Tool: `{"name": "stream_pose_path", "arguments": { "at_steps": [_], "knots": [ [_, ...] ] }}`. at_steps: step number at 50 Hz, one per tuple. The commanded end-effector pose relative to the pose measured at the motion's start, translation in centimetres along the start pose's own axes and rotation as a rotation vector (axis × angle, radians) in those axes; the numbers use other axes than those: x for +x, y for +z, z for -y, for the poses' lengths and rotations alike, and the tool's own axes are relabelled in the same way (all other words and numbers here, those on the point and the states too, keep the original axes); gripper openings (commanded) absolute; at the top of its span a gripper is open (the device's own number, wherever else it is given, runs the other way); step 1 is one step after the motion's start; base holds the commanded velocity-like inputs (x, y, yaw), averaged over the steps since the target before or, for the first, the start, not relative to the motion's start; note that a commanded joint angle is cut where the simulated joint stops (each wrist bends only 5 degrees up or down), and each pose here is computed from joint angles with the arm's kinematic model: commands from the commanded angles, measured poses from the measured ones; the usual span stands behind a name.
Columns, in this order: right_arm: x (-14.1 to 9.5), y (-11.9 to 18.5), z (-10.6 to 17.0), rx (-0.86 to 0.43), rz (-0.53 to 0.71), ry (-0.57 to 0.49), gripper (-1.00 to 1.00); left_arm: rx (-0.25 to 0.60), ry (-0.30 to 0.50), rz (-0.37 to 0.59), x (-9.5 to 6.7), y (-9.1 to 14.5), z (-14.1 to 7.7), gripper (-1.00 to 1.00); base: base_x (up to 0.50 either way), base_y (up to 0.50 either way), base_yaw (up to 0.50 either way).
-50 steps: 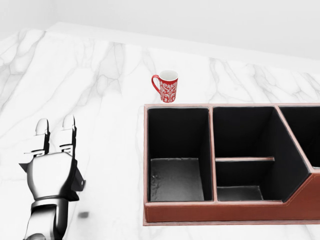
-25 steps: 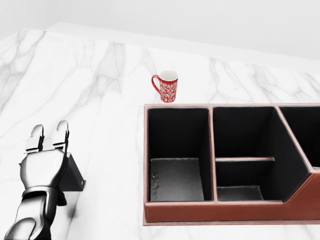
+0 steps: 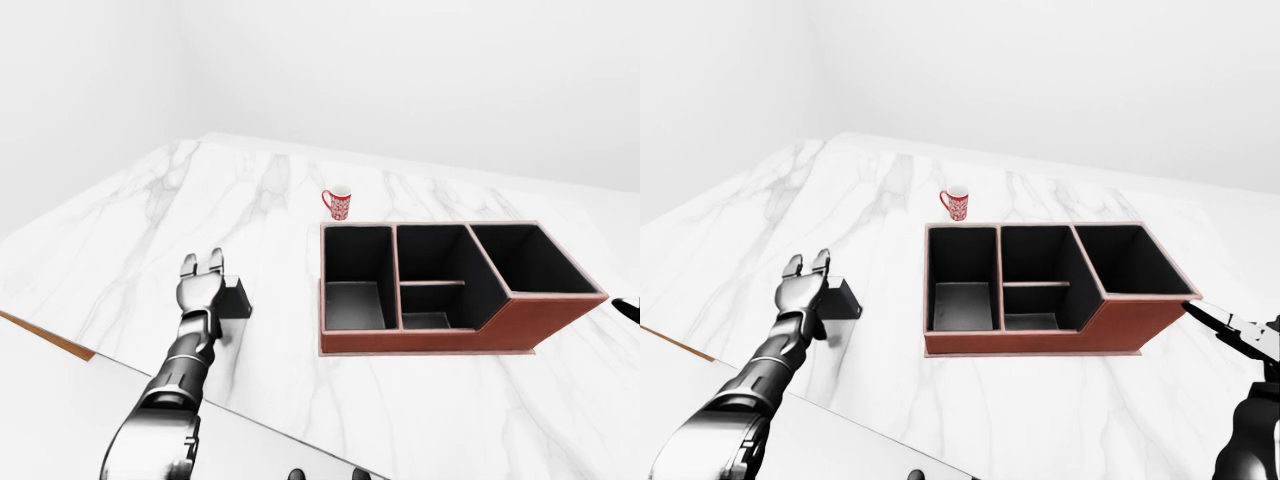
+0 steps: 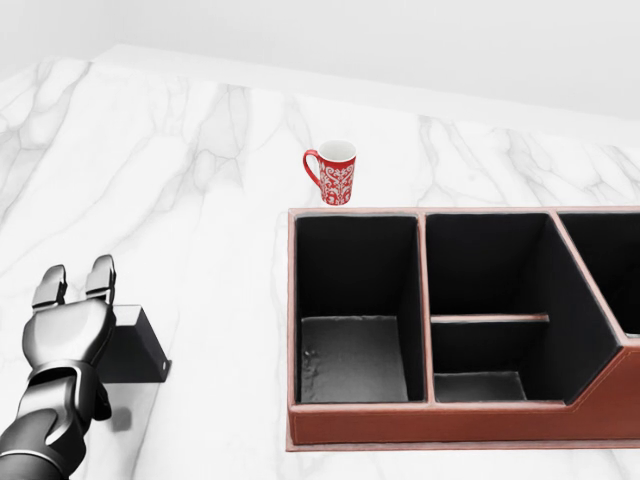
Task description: Pick up the book and place it in the left compartment of the caddy.
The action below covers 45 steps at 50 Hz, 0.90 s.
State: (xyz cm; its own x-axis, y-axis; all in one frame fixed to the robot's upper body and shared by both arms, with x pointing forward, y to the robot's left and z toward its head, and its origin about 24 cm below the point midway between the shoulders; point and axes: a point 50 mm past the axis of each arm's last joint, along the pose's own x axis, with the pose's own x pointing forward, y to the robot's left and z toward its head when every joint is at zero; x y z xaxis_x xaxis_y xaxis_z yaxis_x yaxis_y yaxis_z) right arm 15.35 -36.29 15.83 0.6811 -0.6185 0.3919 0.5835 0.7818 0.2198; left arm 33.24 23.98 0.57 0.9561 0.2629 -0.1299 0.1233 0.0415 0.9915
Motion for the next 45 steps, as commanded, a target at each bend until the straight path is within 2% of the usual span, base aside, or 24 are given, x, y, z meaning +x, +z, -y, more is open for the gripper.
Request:
{"name": "stream_pose_path", "arguments": {
  "at_steps": [1, 14, 30, 41, 42, 43, 44, 45],
  "knots": [
    [0.0, -0.2, 0.0, -0.003, -0.008, -0.001, 1.0, 0.026, -0.046, -0.024, 0.4, -0.4, 0.1, 1.0, 0.0, 0.0, 0.0],
    [0.0, -0.2, 0.0, -0.006, -0.01, -0.001, 1.0, 0.072, -0.06, 0.004, 1.2, 0.4, -1.0, 1.0, 0.0, 0.0, 0.0],
    [0.1, -0.3, 0.0, -0.006, -0.011, -0.003, 1.0, 0.157, -0.118, 0.051, 0.9, 1.4, -0.1, 1.0, 0.0, 0.0, 0.0],
    [0.1, -0.3, 0.0, -0.006, -0.01, -0.002, 1.0, 0.174, -0.136, 0.065, 0.8, 1.8, 0.2, 0.98, 0.0, 0.0, 0.0],
    [0.1, -0.3, 0.0, -0.006, -0.011, -0.002, 1.0, 0.178, -0.141, 0.065, 0.8, 1.8, 0.2, 0.53, 0.0, 0.0, 0.0],
    [0.1, -0.2, 0.0, -0.006, -0.009, -0.002, 1.0, 0.179, -0.143, 0.066, 0.8, 1.8, 0.3, 0.2, 0.0, 0.0, 0.0],
    [0.1, -0.2, 0.0, -0.006, -0.009, -0.002, 1.0, 0.18, -0.147, 0.065, 0.7, 1.8, 0.3, 0.1, 0.0, 0.0, 0.0],
    [0.1, -0.2, 0.0, -0.006, -0.01, -0.002, 1.0, 0.188, -0.163, 0.066, 0.6, 1.7, 0.6, -0.98, 0.0, 0.0, 0.0]
  ]
}}
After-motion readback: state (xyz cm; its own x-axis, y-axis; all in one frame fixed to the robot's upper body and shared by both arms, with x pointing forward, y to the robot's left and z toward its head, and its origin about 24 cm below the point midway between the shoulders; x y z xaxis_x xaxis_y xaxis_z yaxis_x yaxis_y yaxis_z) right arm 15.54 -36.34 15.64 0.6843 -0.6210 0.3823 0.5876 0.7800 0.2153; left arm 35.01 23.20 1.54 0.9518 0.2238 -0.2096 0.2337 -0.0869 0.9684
